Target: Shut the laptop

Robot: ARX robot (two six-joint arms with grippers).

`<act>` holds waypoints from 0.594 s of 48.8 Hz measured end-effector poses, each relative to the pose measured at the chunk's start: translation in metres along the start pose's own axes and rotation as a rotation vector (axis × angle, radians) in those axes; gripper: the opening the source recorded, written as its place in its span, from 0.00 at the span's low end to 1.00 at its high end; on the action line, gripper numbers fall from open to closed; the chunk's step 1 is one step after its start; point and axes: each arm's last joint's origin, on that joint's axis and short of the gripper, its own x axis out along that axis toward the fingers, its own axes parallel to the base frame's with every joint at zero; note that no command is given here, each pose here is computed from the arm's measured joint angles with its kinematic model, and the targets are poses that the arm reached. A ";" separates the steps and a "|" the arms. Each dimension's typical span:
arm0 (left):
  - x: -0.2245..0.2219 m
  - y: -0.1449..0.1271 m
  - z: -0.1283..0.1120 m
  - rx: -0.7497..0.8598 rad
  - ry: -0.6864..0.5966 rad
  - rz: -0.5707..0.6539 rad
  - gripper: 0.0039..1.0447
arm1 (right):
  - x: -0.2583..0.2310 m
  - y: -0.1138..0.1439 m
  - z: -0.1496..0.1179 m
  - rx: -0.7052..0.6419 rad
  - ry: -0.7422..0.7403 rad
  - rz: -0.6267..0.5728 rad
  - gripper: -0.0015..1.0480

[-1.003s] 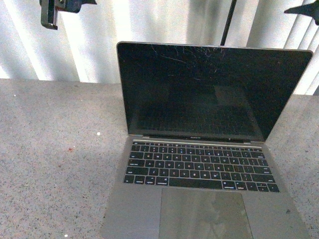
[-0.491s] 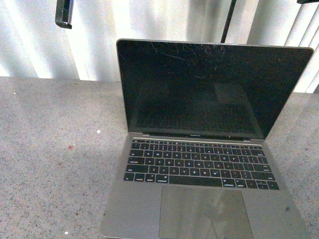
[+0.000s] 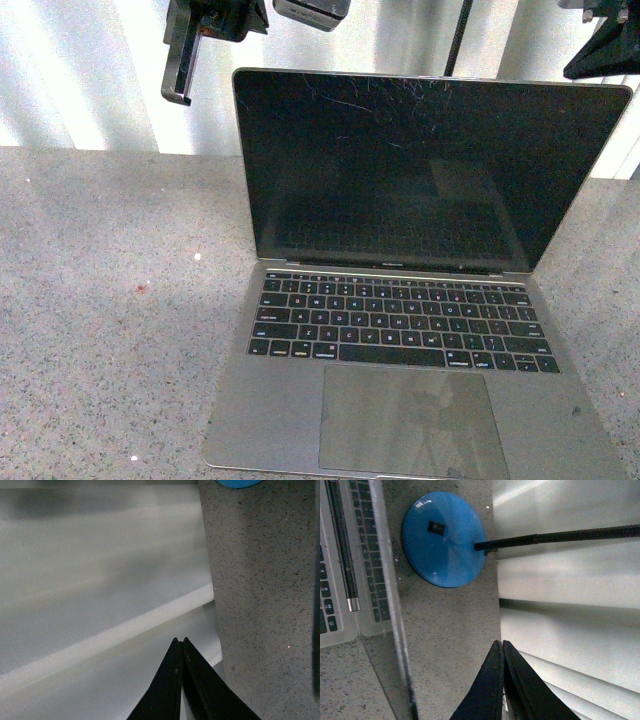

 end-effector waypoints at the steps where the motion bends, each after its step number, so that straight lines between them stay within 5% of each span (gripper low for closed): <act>1: 0.000 0.000 0.001 0.001 -0.001 -0.003 0.03 | 0.001 0.001 -0.001 0.005 0.000 0.009 0.03; 29: -0.004 -0.012 0.020 0.029 -0.020 -0.127 0.03 | -0.002 0.006 -0.004 0.044 -0.003 0.103 0.03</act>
